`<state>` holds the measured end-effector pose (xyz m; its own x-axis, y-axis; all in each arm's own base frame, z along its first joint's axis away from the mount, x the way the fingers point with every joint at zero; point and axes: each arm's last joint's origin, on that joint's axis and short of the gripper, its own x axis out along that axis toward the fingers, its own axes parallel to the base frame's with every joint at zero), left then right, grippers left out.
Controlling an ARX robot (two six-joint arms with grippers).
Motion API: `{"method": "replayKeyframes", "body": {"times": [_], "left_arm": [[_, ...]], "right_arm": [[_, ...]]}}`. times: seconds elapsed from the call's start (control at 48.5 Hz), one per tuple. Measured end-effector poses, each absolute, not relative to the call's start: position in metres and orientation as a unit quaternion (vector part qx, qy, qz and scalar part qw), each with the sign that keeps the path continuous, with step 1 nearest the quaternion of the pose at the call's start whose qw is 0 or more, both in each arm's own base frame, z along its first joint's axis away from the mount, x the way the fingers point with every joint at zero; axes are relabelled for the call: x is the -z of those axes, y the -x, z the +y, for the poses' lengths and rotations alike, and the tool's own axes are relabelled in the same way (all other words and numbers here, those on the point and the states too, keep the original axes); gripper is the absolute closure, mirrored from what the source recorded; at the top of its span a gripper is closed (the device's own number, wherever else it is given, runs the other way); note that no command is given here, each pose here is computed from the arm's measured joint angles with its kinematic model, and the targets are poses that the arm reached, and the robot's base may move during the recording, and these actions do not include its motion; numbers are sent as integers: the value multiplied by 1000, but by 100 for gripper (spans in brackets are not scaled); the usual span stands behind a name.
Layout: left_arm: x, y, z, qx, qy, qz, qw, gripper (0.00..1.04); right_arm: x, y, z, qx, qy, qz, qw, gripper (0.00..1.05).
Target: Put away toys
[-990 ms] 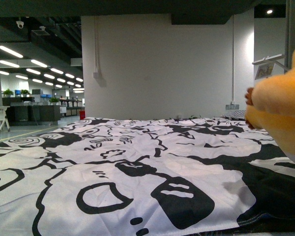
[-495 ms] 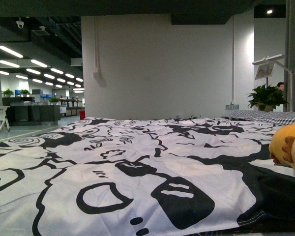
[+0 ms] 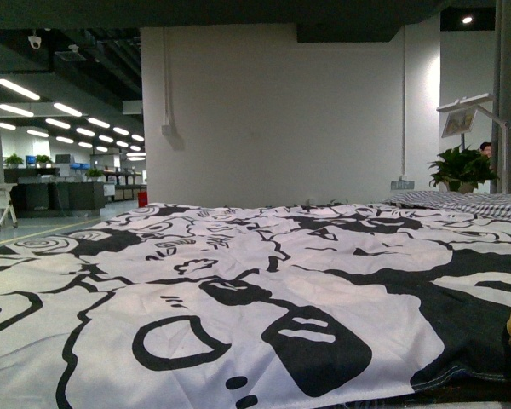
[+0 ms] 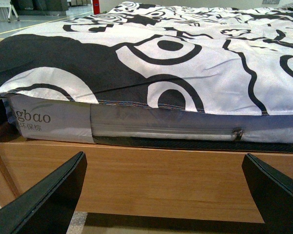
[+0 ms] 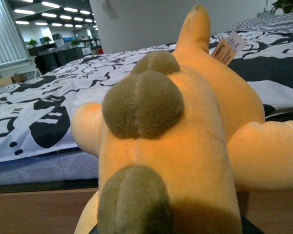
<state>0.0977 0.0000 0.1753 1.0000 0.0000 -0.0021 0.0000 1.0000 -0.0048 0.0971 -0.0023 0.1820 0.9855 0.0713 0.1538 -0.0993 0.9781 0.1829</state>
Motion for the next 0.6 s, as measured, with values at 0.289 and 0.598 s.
{"method": "replayKeyframes", "body": {"times": [0.289, 0.598], "left_arm": [[-175, -98, 0, 0, 2, 1, 1000, 6], [-175, -98, 0, 0, 2, 1, 1000, 6]], "right_arm": [[-180, -96, 3, -54, -87, -69, 992, 85], [-180, -96, 3, -55, -85, -69, 992, 85]]}}
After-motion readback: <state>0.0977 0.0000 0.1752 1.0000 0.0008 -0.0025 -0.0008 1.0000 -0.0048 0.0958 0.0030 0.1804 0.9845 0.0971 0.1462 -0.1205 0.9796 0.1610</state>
